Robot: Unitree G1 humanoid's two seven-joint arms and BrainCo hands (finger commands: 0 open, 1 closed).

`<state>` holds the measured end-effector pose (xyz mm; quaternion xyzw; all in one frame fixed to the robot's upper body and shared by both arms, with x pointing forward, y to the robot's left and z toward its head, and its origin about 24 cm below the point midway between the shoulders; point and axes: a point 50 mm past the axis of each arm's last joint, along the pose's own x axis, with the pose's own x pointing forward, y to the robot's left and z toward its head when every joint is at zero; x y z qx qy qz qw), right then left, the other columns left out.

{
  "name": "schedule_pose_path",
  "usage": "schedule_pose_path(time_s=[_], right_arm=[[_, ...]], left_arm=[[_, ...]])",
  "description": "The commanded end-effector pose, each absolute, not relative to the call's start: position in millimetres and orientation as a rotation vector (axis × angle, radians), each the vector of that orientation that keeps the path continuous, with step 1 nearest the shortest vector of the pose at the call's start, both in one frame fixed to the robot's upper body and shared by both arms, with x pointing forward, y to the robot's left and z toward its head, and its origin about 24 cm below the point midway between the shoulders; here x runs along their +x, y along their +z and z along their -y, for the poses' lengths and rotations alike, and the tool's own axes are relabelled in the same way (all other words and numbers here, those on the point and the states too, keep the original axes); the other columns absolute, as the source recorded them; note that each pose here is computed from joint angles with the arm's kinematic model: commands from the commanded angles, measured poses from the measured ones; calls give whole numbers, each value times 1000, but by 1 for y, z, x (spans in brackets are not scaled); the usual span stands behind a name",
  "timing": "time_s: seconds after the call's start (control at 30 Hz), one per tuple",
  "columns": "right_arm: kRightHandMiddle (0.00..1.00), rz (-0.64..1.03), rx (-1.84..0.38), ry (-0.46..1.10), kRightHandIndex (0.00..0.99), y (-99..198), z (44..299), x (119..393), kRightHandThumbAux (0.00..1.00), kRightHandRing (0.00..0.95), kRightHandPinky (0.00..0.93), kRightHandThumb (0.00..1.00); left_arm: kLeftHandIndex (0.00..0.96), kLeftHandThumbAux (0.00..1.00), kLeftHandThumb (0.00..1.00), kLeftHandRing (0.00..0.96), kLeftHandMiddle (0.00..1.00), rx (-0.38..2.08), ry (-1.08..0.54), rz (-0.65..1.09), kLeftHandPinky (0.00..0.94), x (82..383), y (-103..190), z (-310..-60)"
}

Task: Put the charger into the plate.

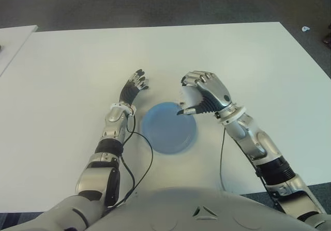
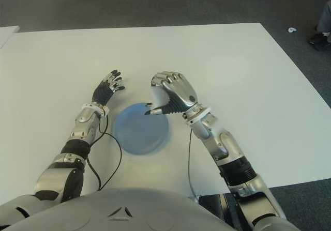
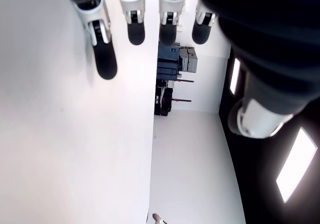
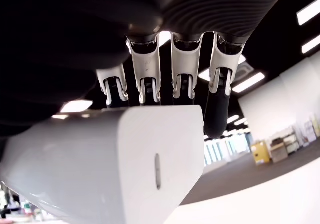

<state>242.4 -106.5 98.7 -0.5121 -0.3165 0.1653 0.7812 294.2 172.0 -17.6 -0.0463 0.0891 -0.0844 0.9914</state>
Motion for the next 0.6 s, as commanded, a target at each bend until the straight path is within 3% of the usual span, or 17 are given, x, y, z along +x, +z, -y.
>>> schedule_pose_path(time_s=[0.03,0.6], right_arm=[[895,659,-1074,399,848,97,96,237,633,891,881,999],[883,651,-1027,490,835,79,69,225,619,887,877,1000]], left_arm=[[27,634,105,42,46,-102,-148,-280,82,282,-37,-173],[29,633,99,35,37,-110,-146,-288,80,282,-37,-169]])
